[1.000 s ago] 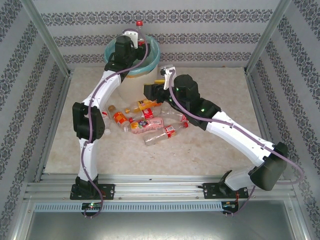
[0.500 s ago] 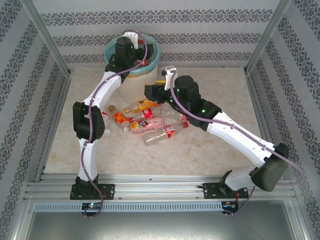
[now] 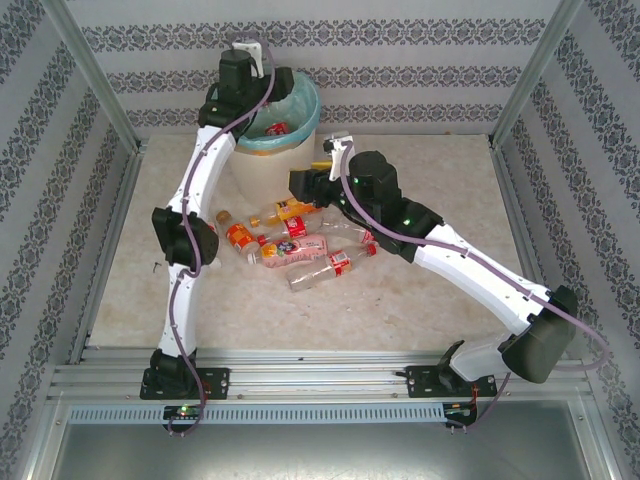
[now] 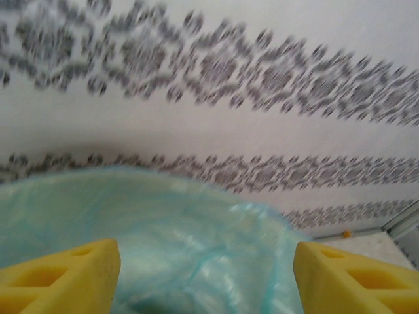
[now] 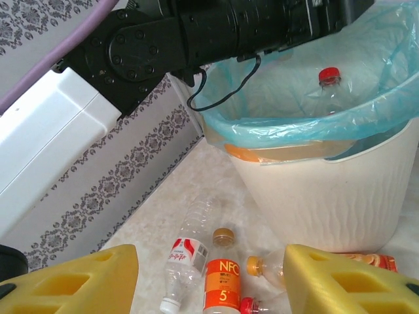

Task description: Put the plastic bottles in the bin

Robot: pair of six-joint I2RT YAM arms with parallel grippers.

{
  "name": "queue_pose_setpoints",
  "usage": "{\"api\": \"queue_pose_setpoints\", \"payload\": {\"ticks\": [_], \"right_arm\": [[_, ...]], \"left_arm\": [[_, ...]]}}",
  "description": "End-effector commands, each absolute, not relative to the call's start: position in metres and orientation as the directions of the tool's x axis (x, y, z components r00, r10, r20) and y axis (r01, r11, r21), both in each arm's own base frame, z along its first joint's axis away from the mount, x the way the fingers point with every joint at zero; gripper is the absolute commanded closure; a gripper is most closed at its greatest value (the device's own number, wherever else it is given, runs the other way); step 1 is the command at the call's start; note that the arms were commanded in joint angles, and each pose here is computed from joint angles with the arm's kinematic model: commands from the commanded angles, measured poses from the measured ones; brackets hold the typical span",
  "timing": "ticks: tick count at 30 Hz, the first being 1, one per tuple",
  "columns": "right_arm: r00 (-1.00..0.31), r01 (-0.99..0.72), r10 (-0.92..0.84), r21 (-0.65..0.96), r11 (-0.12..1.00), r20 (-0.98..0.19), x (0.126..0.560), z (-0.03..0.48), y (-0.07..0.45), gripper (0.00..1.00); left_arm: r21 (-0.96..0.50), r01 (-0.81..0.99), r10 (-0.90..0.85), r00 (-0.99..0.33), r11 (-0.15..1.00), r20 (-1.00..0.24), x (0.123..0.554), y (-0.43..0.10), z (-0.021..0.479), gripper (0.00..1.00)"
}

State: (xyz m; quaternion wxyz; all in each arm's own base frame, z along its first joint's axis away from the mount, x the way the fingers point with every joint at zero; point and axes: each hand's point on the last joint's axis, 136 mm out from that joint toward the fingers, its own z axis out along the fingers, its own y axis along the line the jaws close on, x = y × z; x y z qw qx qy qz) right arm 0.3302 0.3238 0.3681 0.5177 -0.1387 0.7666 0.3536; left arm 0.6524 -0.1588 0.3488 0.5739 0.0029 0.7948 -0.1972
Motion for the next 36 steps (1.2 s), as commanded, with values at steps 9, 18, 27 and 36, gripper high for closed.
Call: {"api": "queue_pose_setpoints", "payload": {"ticks": [9,18,27,36], "right_arm": [[-0.460,-0.544,0.077,0.350,0.762,-0.884,0.324,0.360,0.282,0.39],[-0.569,-0.428,0.024,0.322,0.844,-0.822,0.305,0.297,0.219,0.41],[-0.662,-0.086,0.160,0.287,0.954,-0.732,0.277,0.227,0.113,0.43],[-0.762,0.088,0.326,0.410,0.908,-0.559,0.233,0.166,0.079,0.48]], "left_arm": [[-0.303,0.346,-0.210,-0.282,0.888,-0.936,0.588,-0.163,0.443,0.32],[0.008,0.508,0.145,-0.230,0.861,-0.962,0.464,-0.227,0.466,0.29],[0.080,0.685,0.352,-0.267,0.724,-0.897,0.350,-0.303,0.370,0.30],[0.025,0.781,0.554,-0.420,0.625,-0.719,0.310,-0.360,0.237,0.33]]}}
